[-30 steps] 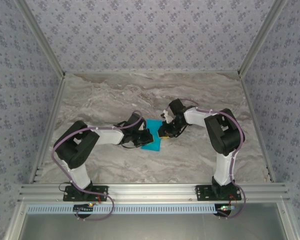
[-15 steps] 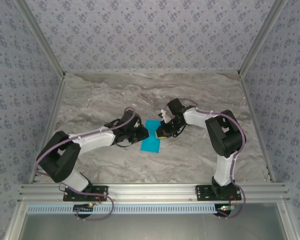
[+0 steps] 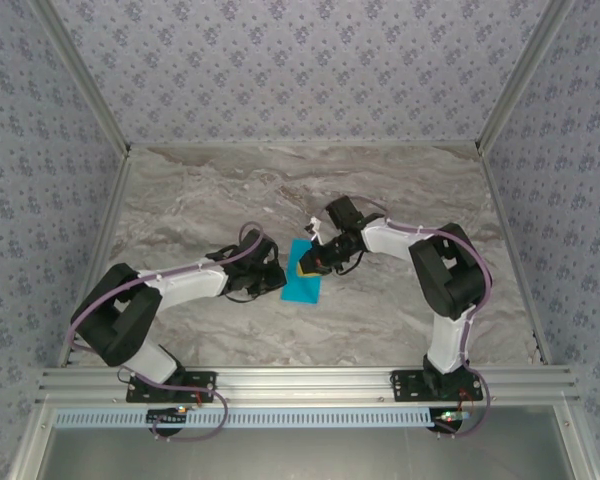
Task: Fold a paper plane with a square sheet of paper (pick it up from the middle)
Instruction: Fold the triangle a second time at the center of the table.
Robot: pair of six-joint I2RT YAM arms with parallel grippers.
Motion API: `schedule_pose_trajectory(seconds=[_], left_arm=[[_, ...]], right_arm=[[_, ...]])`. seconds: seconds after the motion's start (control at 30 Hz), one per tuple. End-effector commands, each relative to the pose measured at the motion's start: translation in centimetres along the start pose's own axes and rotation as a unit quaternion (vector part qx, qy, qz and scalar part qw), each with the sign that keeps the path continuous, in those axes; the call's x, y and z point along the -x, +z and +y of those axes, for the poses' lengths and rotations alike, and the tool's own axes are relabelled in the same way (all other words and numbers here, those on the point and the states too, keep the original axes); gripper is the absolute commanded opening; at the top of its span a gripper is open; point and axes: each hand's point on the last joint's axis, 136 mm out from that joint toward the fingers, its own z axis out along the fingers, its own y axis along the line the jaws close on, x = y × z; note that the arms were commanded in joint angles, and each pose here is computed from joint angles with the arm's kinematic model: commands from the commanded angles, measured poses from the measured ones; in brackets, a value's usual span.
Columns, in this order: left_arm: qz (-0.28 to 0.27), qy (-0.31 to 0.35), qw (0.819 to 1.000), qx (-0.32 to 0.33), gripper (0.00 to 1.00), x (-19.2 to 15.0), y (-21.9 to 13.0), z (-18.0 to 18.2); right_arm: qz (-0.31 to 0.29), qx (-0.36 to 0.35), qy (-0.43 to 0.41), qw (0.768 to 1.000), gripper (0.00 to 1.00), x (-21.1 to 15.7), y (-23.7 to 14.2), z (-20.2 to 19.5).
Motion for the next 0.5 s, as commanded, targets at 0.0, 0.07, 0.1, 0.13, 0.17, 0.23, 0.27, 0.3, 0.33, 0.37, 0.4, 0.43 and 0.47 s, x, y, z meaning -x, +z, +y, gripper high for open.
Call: schedule_pose_trajectory(seconds=[0.0, 0.07, 0.1, 0.13, 0.17, 0.23, 0.27, 0.3, 0.33, 0.37, 0.4, 0.43, 0.47], left_arm=[[-0.003, -0.002, 1.000, 0.004, 0.14, 0.1, -0.2, 0.2], [-0.002, -0.001, 1.000, 0.002, 0.13, 0.1, -0.2, 0.1], [-0.002, -0.001, 1.000, 0.002, 0.14, 0.1, -0.2, 0.1], [-0.002, -0.001, 1.000, 0.001, 0.13, 0.1, -0.2, 0.1], [-0.002, -0.001, 1.000, 0.000, 0.13, 0.1, -0.2, 0.0], [-0.002, -0.001, 1.000, 0.000, 0.13, 0.1, -0.2, 0.0], [-0.004, -0.001, 1.000, -0.001, 0.13, 0.2, -0.2, -0.1], [-0.004, -0.001, 1.000, 0.002, 0.13, 0.2, -0.2, 0.1], [-0.006, -0.004, 1.000, 0.008, 0.13, 0.2, -0.2, 0.3], [-0.011, -0.008, 1.000, 0.018, 0.13, 0.3, -0.3, 0.7], [-0.018, -0.013, 0.999, 0.028, 0.12, 0.5, -0.5, 1.1], [-0.026, -0.017, 0.999, 0.036, 0.11, 0.7, -0.7, 1.6], [-0.033, -0.023, 0.998, 0.046, 0.11, 0.8, -1.0, 2.1]], right_arm=[[0.015, 0.004, 0.021, 1.000, 0.05, -0.3, 0.8, -0.7], [0.014, 0.001, 0.027, 1.000, 0.05, -0.3, 0.8, -1.3], [0.013, 0.002, 0.030, 0.999, 0.05, -0.2, 0.7, -1.5], [0.012, 0.004, 0.031, 0.999, 0.05, -0.2, 0.7, -1.5], [0.012, 0.006, 0.032, 0.999, 0.05, -0.3, 0.7, -1.5], [0.016, 0.013, 0.032, 0.999, 0.05, -0.4, 0.8, -1.3], [0.021, 0.021, 0.030, 0.999, 0.05, -0.5, 0.9, -1.0], [0.025, 0.029, 0.027, 0.999, 0.05, -0.7, 1.1, -0.5], [0.030, 0.035, 0.024, 0.999, 0.05, -0.9, 1.2, -0.2], [0.035, 0.039, 0.019, 0.998, 0.06, -1.1, 1.4, 0.2], [0.040, 0.040, 0.014, 0.998, 0.06, -1.4, 1.6, 0.4], [0.045, 0.039, 0.010, 0.998, 0.06, -1.6, 1.8, 0.6], [0.050, 0.039, 0.006, 0.998, 0.06, -1.8, 2.0, 0.8]])
